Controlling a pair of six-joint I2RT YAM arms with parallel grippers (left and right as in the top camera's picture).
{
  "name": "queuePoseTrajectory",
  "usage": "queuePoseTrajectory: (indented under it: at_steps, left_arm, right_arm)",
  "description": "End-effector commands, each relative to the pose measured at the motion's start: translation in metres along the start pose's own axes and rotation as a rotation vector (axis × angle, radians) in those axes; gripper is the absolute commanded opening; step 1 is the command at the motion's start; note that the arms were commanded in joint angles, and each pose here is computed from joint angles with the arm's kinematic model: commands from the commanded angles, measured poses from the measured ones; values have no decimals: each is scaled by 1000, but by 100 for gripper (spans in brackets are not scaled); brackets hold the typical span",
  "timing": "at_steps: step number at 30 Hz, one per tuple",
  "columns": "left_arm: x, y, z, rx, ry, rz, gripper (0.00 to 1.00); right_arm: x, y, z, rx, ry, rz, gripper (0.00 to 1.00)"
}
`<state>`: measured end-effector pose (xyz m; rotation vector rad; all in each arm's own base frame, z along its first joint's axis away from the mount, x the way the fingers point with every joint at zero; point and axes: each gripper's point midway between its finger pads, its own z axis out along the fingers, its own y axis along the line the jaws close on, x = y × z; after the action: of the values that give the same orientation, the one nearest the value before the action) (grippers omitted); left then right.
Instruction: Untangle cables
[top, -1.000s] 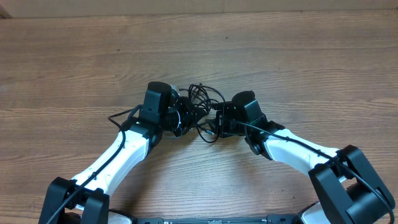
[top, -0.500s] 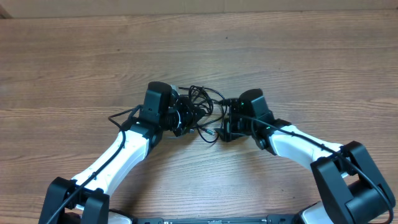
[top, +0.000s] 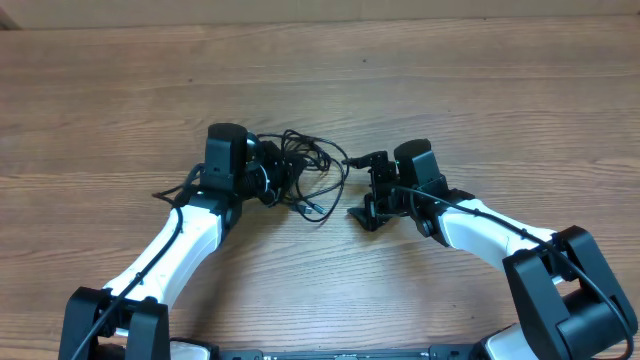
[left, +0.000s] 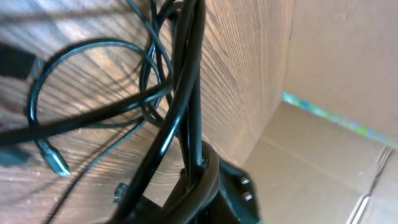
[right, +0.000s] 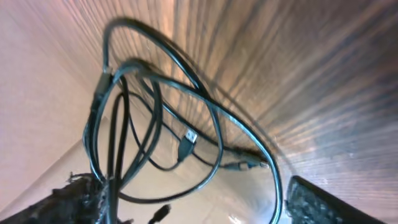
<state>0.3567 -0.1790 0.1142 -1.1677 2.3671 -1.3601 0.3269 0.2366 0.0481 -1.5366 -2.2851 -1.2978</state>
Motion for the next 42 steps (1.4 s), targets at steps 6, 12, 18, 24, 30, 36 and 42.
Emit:
queuePoseTrajectory:
  at_steps: [6,12,18,24,30,36,42]
  left_arm:
    - [-13,0,-5,-7,-86,-184,4]
    - [-15,27,-7,-92,-136,-517,4]
    - [-12,20,-6,-65,-113,-597,5]
    - [-11,20,-6,-69,-106,-599,5]
    - [-7,20,-5,-71,-80,-601,4]
    - [-5,19,-5,-72,-69,-601,4]
    - [-1,18,-5,-74,-49,-602,4]
  right_arm:
    - [21,-7,4,38,99,70,55]
    - [30,-1,12,14,108,169,54]
    - [32,6,18,-35,67,157,54]
    - [26,4,24,-40,28,248,53]
    - [23,15,35,-100,50,230,51]
    - [17,15,41,-107,36,281,47]
    - [8,25,40,-150,-13,281,46]
